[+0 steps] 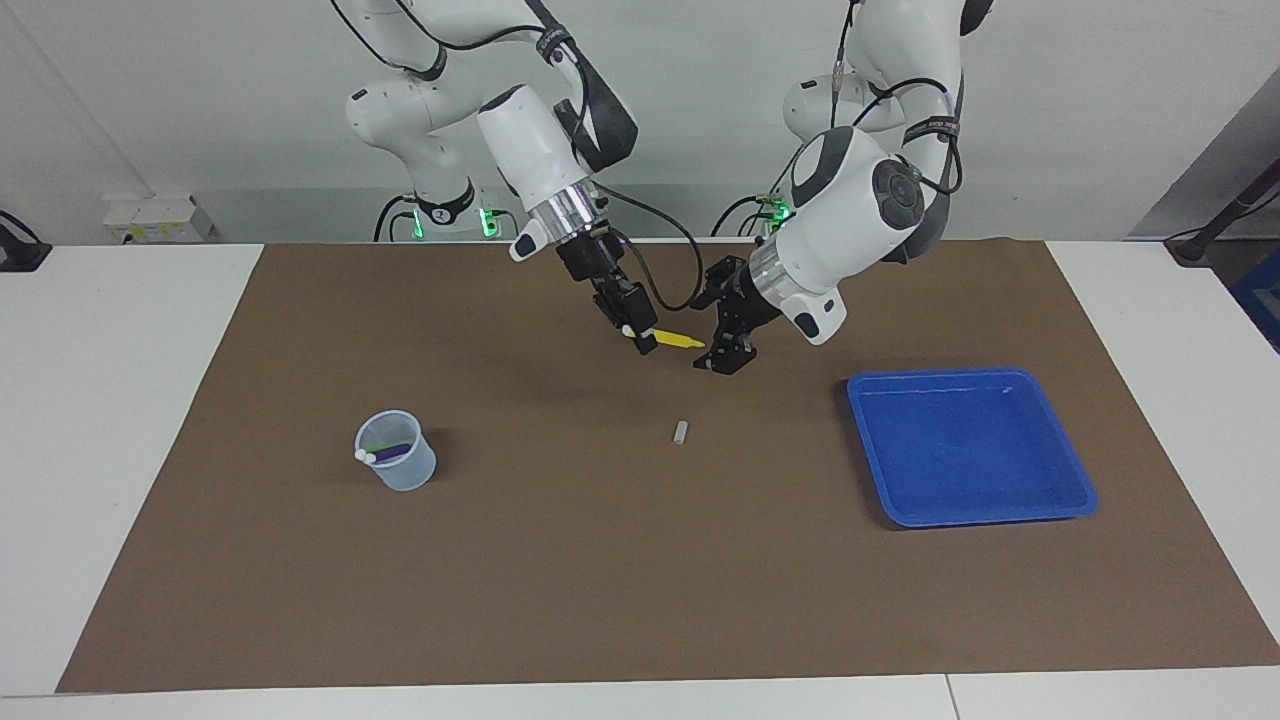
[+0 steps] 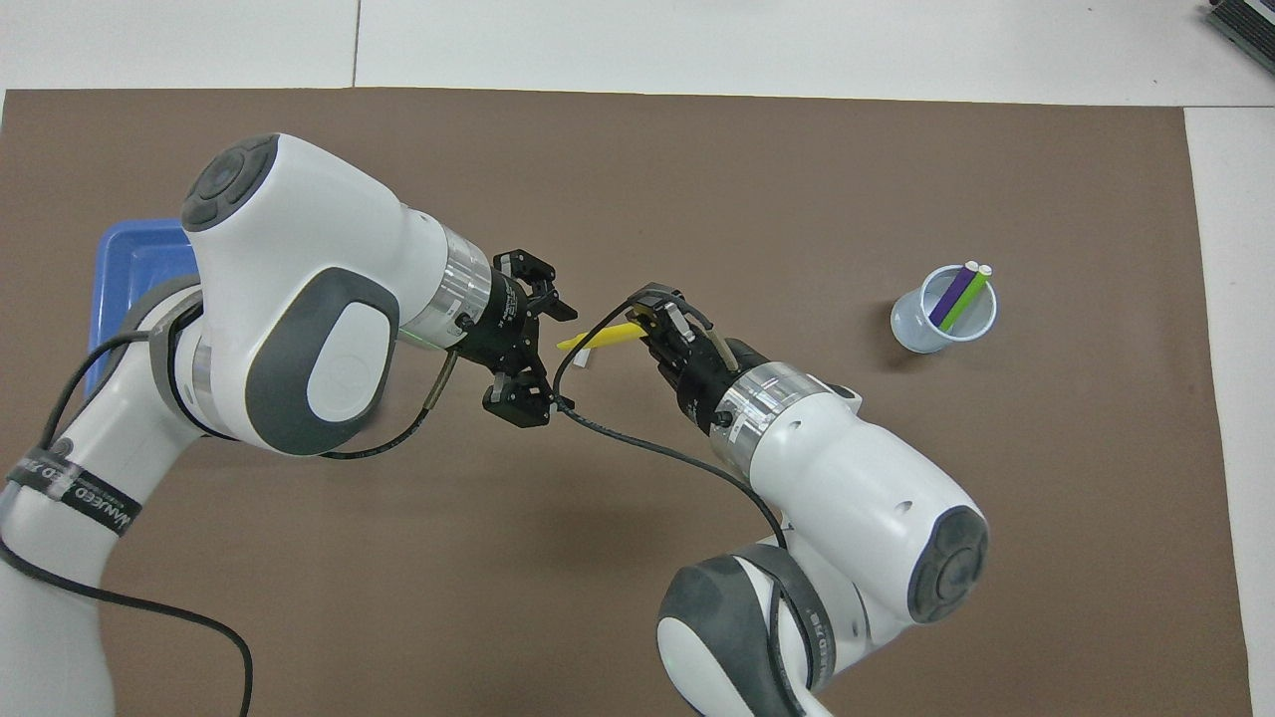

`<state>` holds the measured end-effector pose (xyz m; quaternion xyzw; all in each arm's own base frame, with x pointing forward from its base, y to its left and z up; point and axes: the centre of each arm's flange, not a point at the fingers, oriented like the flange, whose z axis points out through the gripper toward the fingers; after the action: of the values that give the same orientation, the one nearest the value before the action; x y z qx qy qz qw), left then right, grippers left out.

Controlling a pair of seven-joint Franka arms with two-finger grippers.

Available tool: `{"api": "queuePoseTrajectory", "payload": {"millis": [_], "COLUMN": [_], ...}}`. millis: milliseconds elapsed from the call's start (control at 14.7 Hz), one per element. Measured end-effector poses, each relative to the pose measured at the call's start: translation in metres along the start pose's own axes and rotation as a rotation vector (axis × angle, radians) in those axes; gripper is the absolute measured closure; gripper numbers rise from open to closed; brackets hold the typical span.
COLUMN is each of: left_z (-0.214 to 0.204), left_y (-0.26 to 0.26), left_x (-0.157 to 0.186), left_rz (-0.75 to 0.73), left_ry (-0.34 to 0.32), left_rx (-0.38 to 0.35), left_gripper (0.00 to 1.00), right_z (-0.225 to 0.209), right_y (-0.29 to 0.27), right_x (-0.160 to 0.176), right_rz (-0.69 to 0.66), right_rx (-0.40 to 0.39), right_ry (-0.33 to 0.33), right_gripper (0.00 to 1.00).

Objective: Transfer and insert pens with both arms
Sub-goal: 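Open the left gripper and withdraw it toward the blue tray, then carry the yellow pen with the right gripper toward the white cup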

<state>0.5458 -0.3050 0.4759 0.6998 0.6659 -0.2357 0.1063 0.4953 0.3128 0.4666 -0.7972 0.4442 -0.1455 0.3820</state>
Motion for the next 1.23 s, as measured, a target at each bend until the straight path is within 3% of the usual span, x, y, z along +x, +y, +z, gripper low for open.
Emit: {"api": "queuePoseTrajectory", "payload": {"millis": [272,681,886,1226], "left_z": [-0.009,-0.052,-0.068,-0.084], "left_y": [0.006,0.026,0.032,0.035], "left_x": [0.021,0.102,0.138,0.158], "left_rz": [0.049,0.28,0.461,0.805], "left_ry": [0.007,0.013,0.102,0.277], "left_rx": [0.016,0.014,0.014,0.061], "left_gripper": [0.01,0.0,0.0,0.0], "right_z": [0.0,-0.001,-0.001,-0.001], "right_y": [0.0,-0.001,0.0,0.001], "right_x": [0.002,0.01,0.013,0.022], "right_rz": [0.002,0.007,-0.004,-0.015], "right_rx": [0.001,0.001,-0.007,-0.015], "right_ry": [0.002,0.013,0.013,0.019], "right_gripper": [0.84,0.84,0.84,0.84]}}
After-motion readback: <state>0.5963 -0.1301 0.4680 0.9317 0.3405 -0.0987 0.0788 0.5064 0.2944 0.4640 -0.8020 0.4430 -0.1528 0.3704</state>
